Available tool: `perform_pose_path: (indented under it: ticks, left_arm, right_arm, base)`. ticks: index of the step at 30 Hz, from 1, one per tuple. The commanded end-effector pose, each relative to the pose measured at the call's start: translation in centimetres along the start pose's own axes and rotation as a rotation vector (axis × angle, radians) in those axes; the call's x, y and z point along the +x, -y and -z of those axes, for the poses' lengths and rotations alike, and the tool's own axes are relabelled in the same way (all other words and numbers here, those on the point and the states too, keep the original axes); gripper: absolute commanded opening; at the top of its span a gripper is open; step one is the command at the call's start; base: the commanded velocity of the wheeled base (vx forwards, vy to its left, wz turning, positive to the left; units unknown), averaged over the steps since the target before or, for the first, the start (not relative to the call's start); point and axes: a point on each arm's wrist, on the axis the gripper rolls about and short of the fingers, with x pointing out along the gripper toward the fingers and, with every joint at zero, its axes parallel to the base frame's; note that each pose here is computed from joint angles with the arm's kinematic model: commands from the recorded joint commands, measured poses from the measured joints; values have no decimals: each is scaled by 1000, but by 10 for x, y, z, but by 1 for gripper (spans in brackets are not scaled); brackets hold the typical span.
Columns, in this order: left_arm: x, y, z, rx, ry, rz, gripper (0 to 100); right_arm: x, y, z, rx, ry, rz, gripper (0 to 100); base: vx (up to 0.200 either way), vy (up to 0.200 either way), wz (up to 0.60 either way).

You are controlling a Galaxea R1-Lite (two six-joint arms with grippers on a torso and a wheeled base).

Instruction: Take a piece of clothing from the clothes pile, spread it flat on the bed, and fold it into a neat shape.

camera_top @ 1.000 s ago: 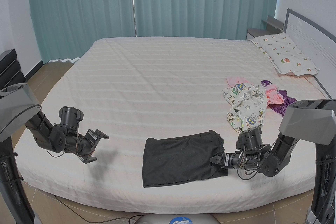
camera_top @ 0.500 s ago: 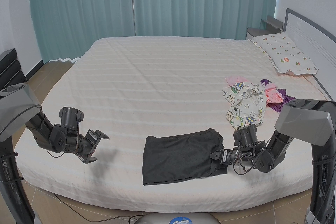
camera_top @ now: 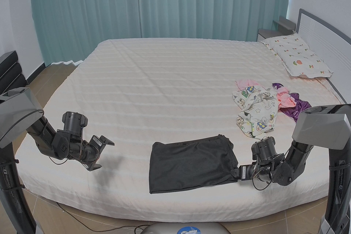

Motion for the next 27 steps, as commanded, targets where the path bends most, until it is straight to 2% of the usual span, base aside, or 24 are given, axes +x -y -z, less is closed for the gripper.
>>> perform_pose_path:
  ticks: [1,8,13,16,22,23,27]
  left_arm:
    - [0,0,0,0,-1,-1,100]
    - [0,0,0,0,-1,-1,100]
    - [0,0,1,1,-2,0,100]
    - [0,0,1,1,-2,0,100]
    - [0,0,1,1,-2,0,100]
    - [0,0,1,1,-2,0,100]
    - [1,0,1,1,-3,-2,100]
  right_arm:
    - [-5,14,0,-26,-14,30,100]
    - [-11,16,-11,-8,32,7,100]
    - [-13,4,-26,127,46,-158,100]
    - [-4,0,-26,153,35,-169,100]
    - [18,-7,-18,142,-2,-164,100]
    - [20,-8,-15,137,-13,-160,0]
    - [19,-8,-15,139,-18,-159,0]
  base:
    - [0,0,0]
    - [0,0,0]
    - [0,0,0]
    - [0,0,0]
    - [0,0,0]
    - [0,0,0]
    - [0,0,0]
